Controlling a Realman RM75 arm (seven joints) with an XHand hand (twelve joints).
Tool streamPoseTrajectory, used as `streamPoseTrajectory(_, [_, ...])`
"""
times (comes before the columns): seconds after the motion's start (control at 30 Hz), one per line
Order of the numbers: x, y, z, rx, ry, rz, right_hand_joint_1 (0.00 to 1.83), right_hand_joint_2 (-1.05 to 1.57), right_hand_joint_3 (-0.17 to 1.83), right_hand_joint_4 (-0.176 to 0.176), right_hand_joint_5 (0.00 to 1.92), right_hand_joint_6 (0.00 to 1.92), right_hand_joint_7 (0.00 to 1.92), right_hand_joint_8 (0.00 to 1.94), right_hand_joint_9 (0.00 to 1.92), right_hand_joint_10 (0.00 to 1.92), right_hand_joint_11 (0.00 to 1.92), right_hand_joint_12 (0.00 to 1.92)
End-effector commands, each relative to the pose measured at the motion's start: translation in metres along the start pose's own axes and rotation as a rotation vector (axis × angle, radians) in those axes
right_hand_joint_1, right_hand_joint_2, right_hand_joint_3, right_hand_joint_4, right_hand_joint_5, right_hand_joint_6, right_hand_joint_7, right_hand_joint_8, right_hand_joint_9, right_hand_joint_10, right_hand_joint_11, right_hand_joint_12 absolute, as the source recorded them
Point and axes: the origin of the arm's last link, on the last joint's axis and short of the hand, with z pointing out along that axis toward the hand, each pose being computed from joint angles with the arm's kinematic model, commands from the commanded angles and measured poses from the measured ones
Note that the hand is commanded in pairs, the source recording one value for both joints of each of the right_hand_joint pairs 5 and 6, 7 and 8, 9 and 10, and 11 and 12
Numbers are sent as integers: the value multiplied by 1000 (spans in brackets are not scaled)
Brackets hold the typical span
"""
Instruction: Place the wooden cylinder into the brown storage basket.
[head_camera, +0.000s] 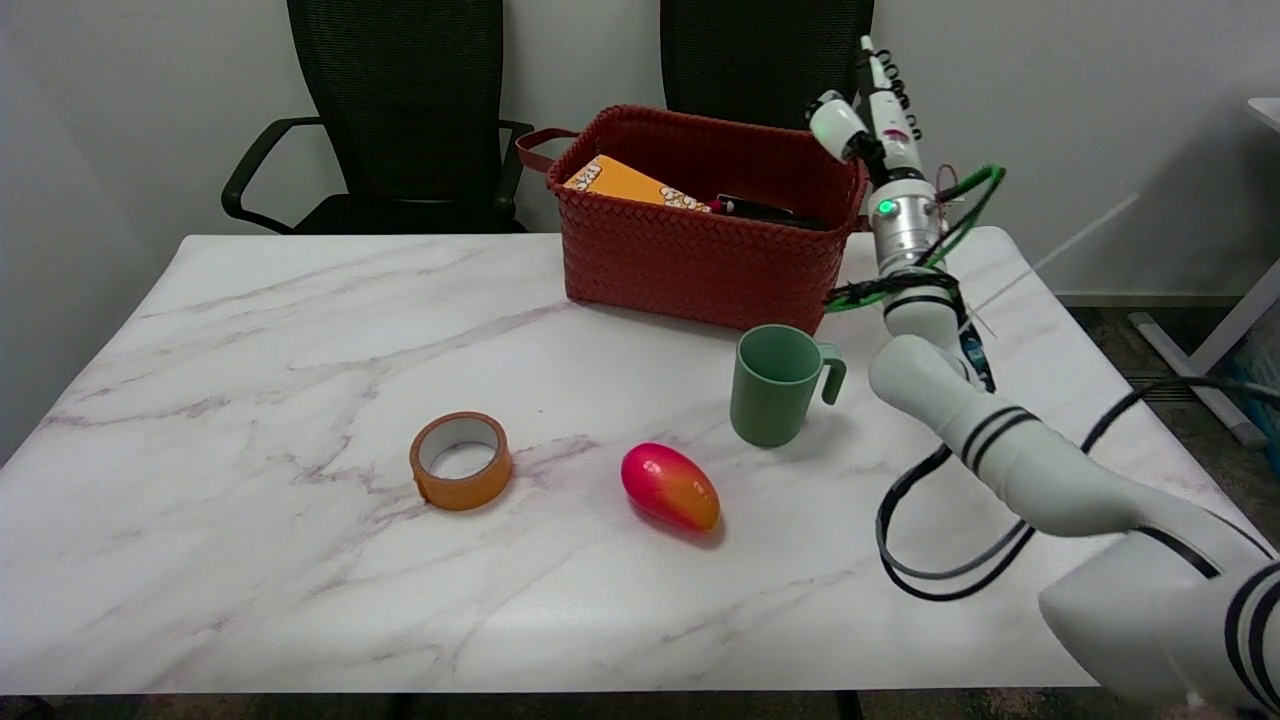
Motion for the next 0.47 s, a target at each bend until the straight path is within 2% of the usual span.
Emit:
streamPoseTrajectory(0.03, [85, -12, -84, 98, 216, 231, 141, 1215, 1270, 0, 0, 0, 0, 0, 0, 0, 9, 9])
streamPoseTrajectory(0.17, [86, -19, -102, 127, 239, 288, 146, 1160, 1335, 0, 0, 0, 0, 0, 0, 0, 0, 0])
streamPoseTrajectory(0.37, [80, -24, -120, 157, 206, 350, 96, 1108, 1399, 0, 0, 0, 0, 0, 0, 0, 0, 0])
streamPoseTrajectory(0.47, [77, -28, -127, 171, 201, 359, 160, 1091, 1426, 0, 0, 0, 0, 0, 0, 0, 0, 0])
